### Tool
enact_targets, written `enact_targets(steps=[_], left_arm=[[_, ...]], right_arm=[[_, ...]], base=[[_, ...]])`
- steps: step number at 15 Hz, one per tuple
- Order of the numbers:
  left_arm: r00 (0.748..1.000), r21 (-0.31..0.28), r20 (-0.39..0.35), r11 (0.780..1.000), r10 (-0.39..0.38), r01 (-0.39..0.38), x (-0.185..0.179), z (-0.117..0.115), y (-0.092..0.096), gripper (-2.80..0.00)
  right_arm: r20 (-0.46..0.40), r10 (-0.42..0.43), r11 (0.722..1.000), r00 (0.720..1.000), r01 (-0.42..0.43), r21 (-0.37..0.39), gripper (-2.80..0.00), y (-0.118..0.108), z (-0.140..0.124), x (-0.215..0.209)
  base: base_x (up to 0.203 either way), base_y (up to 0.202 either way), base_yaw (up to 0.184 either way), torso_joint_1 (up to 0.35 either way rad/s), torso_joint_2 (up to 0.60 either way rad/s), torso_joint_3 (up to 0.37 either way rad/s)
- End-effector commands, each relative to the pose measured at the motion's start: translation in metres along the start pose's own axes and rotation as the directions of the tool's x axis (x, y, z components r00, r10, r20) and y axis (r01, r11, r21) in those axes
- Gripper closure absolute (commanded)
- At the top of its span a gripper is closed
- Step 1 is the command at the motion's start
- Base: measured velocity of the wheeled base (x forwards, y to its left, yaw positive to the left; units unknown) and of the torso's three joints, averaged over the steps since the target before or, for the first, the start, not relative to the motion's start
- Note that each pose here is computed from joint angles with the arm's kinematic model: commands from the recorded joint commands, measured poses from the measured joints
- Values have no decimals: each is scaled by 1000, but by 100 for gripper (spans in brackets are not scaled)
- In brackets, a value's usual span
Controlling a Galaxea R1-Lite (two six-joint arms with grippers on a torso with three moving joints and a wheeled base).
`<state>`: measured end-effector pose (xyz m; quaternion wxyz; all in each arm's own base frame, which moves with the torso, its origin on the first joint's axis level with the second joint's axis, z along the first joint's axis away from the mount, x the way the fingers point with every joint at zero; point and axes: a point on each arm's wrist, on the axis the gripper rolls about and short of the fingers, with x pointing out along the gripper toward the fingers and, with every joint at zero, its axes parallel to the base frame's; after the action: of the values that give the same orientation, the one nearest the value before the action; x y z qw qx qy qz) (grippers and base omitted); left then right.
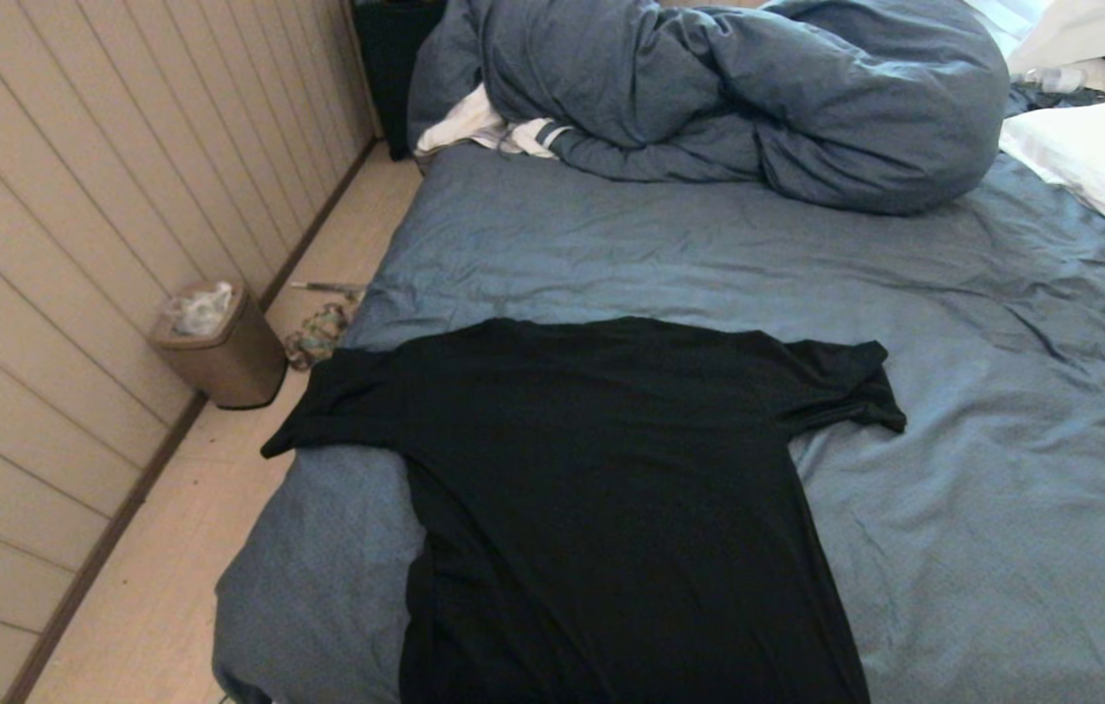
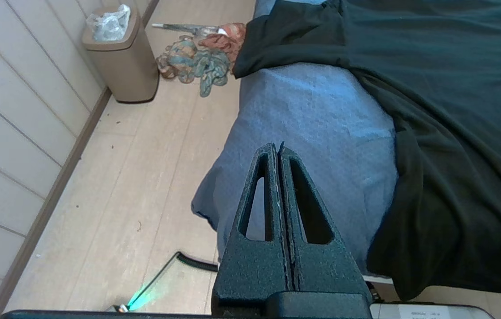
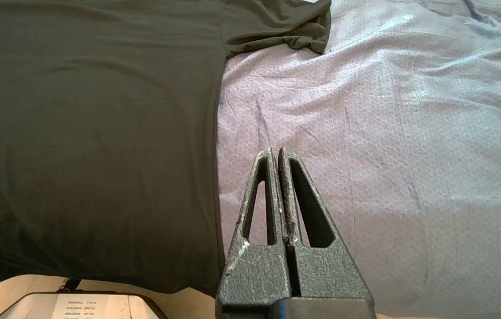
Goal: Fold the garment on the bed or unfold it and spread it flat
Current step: Fold the black T-shirt
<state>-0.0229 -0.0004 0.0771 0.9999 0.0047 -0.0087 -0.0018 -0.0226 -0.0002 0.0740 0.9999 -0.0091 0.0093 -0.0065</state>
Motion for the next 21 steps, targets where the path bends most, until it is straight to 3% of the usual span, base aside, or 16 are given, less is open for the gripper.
enact_targets(steps=[1,7,10,13,16,19,21], left_arm=[[1000,2,-5,1000,0,0,0,-2,0,0],[1000,14,0,1000,4,-4,0,0,0,0],[1000,23,20,1000,0,-1,0,41,0,0],[1000,-2,-25,1000,-4,4,25,110,1,0],[993,-71,-112,997,-42,34,79,163,1,0],[958,-165,-254,982,-136,95,157,183,0,0],[934,-236,-308,966,-180,108,212,189,0,0]], right_arm=[[-3,1,1000,1000,-1,-2,0,0,0,0],[-7,12,1000,1000,-12,-20,0,0,2,-1],[-39,46,999,998,-47,-21,0,0,34,-13],[-125,137,990,983,-132,52,0,1,95,-3],[-250,208,969,945,-165,183,0,3,156,48],[-357,227,958,906,-143,247,0,8,197,133],[-402,200,958,893,-93,271,0,5,207,197]], base=[[0,0,0,0,0,0],[0,0,0,0,0,0],[0,0,0,0,0,0],[0,0,0,0,0,0],[0,0,0,0,0,0],[0,0,0,0,0,0],[0,0,0,0,0,0]])
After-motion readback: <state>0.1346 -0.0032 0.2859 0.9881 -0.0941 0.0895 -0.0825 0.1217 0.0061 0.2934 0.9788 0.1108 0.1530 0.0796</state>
